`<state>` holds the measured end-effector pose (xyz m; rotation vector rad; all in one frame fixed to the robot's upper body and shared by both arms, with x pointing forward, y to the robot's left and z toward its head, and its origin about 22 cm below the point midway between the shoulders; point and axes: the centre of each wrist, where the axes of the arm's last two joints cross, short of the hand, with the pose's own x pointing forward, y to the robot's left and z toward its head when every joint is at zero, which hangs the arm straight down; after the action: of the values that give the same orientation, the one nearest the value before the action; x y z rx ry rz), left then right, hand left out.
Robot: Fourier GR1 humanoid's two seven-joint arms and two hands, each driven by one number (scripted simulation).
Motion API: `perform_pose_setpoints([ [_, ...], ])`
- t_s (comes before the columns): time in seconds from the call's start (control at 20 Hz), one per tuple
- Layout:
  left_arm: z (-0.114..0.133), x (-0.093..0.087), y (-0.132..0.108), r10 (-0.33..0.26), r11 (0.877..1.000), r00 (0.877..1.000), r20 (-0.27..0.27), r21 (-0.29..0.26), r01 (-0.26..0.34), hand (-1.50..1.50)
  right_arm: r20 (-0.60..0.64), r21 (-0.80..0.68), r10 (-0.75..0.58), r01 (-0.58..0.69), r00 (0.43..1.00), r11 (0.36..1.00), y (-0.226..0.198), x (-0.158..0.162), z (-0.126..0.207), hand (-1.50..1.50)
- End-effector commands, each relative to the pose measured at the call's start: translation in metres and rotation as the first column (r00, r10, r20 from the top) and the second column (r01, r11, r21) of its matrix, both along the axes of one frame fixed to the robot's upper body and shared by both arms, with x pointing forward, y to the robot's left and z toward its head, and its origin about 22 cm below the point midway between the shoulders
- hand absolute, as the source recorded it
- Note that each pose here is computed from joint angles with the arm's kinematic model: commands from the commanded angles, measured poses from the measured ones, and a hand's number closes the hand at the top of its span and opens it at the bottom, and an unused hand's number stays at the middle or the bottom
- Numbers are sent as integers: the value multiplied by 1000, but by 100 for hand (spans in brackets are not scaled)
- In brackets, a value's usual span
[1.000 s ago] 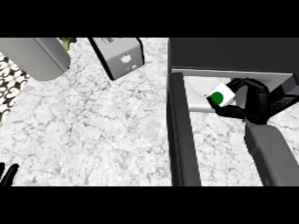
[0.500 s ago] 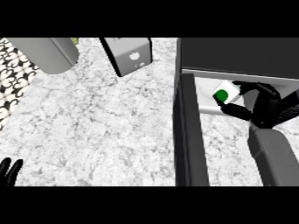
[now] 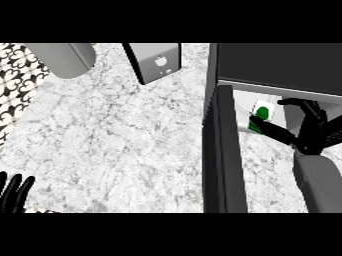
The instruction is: Pick up the milk, place it into the microwave and close the microwave
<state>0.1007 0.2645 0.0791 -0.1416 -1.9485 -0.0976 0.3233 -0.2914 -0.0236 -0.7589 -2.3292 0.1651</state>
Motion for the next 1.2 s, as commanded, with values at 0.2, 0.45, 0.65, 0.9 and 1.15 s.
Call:
perform_pose_setpoints([
  [0.2,-1,9,-8,-37,999,999,9,0,37,-150,-266,86,-3,27,964,996,23,26,-5,-150],
  [0.45,0,12,-15,-70,998,998,4,3,70,-150,-296,139,27,15,955,990,36,31,-7,-150],
  [0.65,-3,16,-16,-81,996,997,-11,26,81,-150,-297,128,33,6,954,992,34,35,-3,-150],
  [0.9,-5,18,-24,-74,997,997,-8,18,74,-150,-332,112,12,26,943,993,29,41,-2,-150],
  [1.15,-7,21,-32,-81,997,996,-25,14,81,-150,-360,106,17,23,933,994,26,45,-2,-150],
])
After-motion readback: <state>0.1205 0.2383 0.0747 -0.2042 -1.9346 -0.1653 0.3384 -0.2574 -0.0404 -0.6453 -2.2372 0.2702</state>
